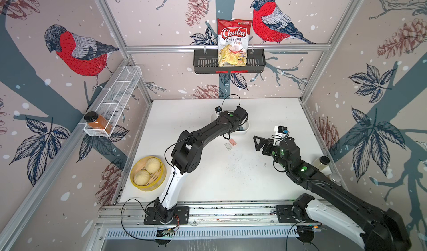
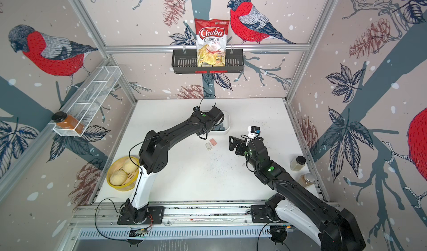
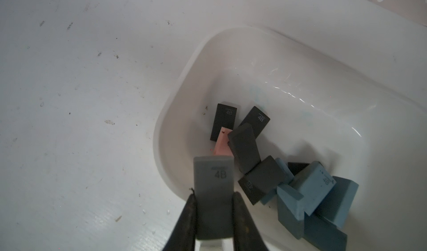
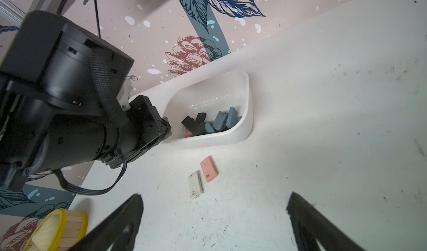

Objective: Put the eraser in the storage box
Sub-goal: Place the eraser in the storage box.

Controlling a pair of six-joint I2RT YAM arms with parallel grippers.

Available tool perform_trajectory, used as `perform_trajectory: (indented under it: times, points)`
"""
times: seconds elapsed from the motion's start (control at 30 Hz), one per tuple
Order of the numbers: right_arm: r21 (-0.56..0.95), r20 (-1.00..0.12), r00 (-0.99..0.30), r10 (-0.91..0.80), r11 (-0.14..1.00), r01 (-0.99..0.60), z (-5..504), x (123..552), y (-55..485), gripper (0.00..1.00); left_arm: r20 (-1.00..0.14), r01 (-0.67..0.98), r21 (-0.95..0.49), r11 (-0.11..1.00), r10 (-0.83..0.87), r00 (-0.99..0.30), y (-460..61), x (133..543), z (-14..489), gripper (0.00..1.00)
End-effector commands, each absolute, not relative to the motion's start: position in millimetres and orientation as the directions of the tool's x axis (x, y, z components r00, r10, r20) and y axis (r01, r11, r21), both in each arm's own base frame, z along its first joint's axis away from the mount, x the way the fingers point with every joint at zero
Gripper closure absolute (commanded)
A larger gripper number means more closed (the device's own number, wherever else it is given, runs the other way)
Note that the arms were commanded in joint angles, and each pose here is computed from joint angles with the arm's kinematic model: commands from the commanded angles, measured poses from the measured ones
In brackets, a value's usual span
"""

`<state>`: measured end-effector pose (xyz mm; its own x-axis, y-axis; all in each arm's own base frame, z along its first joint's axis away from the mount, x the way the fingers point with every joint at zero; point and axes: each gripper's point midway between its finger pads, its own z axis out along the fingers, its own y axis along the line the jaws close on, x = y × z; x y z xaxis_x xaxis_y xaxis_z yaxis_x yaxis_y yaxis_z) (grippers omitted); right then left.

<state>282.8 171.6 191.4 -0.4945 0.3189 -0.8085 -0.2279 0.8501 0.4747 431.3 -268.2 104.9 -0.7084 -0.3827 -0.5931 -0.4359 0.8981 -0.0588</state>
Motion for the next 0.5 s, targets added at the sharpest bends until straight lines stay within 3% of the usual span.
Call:
perform_trajectory:
  times: [0.0,0.47]
  points:
    - [0.486,-0.811,-0.478,0.337,0.843,-0.23,197,285,172,0.0,-0.598,-0.359,-0.065,0.931,-0.325,-0.733,-278,445,102,0.73]
    - [0.483,-0.81,-0.484,0.332,0.845,-0.23,194,285,173,0.0,-0.598,-0.318,-0.071,0.945,-0.296,-0.745,-283,459,93,0.66]
